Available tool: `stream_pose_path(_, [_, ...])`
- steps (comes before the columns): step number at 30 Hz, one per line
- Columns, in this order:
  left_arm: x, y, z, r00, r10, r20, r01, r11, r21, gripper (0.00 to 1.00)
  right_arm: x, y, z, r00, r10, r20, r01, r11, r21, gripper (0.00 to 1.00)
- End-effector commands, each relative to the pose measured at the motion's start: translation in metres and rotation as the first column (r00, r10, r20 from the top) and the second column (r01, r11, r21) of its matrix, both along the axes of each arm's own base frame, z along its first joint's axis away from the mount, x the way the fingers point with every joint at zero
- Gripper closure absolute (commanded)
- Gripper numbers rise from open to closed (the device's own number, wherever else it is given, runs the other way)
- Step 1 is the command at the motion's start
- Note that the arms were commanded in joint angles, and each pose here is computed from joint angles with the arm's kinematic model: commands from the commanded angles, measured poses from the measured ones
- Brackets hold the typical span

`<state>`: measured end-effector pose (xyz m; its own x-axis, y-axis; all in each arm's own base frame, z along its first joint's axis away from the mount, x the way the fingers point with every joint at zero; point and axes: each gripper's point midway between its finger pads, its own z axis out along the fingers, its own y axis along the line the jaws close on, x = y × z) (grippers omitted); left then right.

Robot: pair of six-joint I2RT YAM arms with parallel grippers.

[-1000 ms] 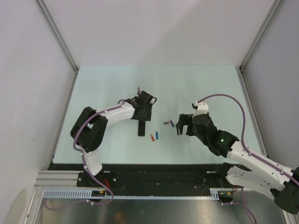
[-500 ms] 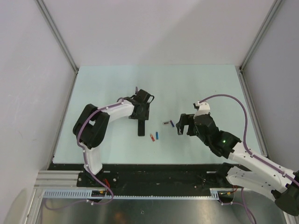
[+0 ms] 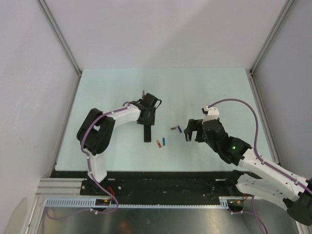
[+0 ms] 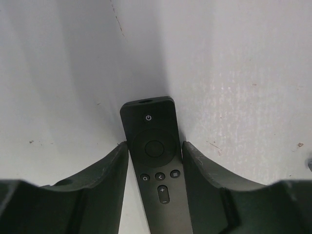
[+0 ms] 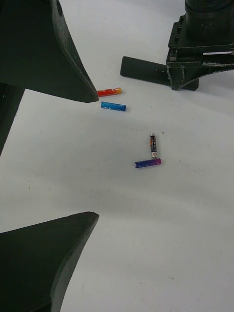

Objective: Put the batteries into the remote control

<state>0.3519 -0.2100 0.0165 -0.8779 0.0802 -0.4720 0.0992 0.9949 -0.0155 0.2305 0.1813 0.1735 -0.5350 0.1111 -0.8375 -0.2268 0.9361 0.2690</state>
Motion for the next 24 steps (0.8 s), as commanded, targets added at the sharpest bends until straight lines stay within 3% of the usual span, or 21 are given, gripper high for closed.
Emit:
stream_pose_path(1, [-0.001,0.000,-0.006,1.000,-0.017,-0.021,0.017,1.000,0.011,0.52,0.003,0.003,0.021,0.999,-0.016,0.032,0.014,0.999,0.043,0.00])
stream_pose_path(8, [0.003,-0.003,0.016,1.000,-0.013,0.027,0.014,1.000,-0.024,0.78,0.002,0.004,0.028,0.999,-0.007,0.046,0.004,0.998,0.069,0.00])
stream_pose_path(10, [0.006,-0.008,0.039,0.997,-0.007,0.072,0.012,0.997,-0.070,0.88,0.001,0.006,0.031,0.999,0.000,0.054,-0.004,0.997,0.081,0.00])
stream_pose_path(15, [0.004,-0.028,0.109,0.977,-0.019,0.211,0.076,0.961,-0.268,1.00,0.000,0.011,0.041,0.997,0.009,0.070,-0.018,0.991,0.134,0.00])
stream_pose_path(19, [-0.021,-0.052,0.203,0.910,-0.042,0.412,0.266,0.822,-0.504,1.00,-0.009,0.032,0.062,0.989,0.107,0.104,-0.130,0.959,0.251,0.00])
stream_pose_path(24, [-0.060,-0.064,0.273,0.813,0.005,0.582,0.467,0.592,-0.657,1.00,-0.024,0.056,0.095,0.953,0.259,0.156,-0.301,0.864,0.405,0.00])
